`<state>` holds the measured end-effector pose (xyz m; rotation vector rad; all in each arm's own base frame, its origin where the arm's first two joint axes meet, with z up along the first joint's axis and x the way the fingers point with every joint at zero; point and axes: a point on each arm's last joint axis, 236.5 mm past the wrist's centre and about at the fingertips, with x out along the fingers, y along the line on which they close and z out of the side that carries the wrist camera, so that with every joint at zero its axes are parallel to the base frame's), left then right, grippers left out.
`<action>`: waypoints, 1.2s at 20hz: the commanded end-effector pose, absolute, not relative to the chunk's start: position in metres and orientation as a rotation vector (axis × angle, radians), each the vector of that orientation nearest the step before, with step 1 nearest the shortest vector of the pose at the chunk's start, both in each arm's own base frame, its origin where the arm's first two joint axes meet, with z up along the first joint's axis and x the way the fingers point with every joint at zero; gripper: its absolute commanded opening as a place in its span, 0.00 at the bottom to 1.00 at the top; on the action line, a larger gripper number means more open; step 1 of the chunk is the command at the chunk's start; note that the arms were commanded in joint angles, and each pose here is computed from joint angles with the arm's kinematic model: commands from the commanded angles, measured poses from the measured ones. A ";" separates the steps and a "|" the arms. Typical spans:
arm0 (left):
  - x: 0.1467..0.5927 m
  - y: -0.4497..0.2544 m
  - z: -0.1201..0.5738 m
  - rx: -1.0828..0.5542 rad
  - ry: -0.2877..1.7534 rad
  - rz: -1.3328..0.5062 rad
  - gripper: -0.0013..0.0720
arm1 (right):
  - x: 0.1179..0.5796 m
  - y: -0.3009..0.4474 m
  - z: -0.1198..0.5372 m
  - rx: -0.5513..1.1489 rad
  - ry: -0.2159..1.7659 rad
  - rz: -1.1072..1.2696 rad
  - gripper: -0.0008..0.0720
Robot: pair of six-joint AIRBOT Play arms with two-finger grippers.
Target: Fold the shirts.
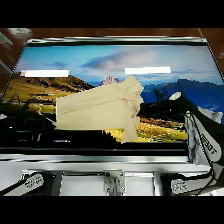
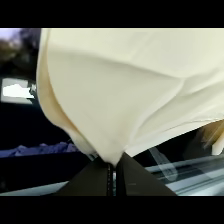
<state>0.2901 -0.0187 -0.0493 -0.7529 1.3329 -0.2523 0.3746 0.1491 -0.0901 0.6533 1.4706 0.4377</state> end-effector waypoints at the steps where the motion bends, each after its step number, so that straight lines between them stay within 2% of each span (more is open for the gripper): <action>1: 0.334 0.006 0.034 -0.548 1.084 -0.261 0.06 | 0.400 0.137 0.001 0.459 1.262 0.587 0.10; 3: 0.364 0.021 0.153 -0.376 0.767 -0.228 0.06 | 0.422 0.118 0.111 0.290 0.971 0.621 0.10; 5: 0.359 0.017 0.306 -0.215 0.369 -0.199 0.06 | 0.417 0.099 0.251 0.130 0.605 0.579 0.10; 8: 0.261 -0.005 0.519 0.001 -0.238 -0.089 0.06 | 0.345 0.072 0.461 -0.054 0.002 0.386 0.10; 10: 0.186 -0.037 0.583 0.091 -0.446 -0.083 0.06 | 0.268 0.072 0.547 -0.095 -0.275 0.330 0.10; 12: 0.136 -0.064 0.605 0.154 -0.531 -0.093 0.06 | 0.205 0.071 0.580 -0.152 -0.395 0.280 0.10; 14: 0.110 -0.071 0.605 0.170 -0.548 -0.062 0.06 | 0.168 0.058 0.587 -0.148 -0.424 0.196 0.10; 17: 0.114 -0.053 0.568 0.177 -0.376 0.034 0.06 | 0.149 0.036 0.558 -0.146 -0.300 0.088 0.10; 21: 0.145 -0.027 0.501 0.196 -0.076 0.087 0.06 | 0.165 0.029 0.491 -0.176 -0.006 0.081 0.10; 24: 0.184 -0.008 0.447 0.132 0.097 0.068 0.06 | 0.202 0.026 0.438 -0.132 0.239 0.111 0.10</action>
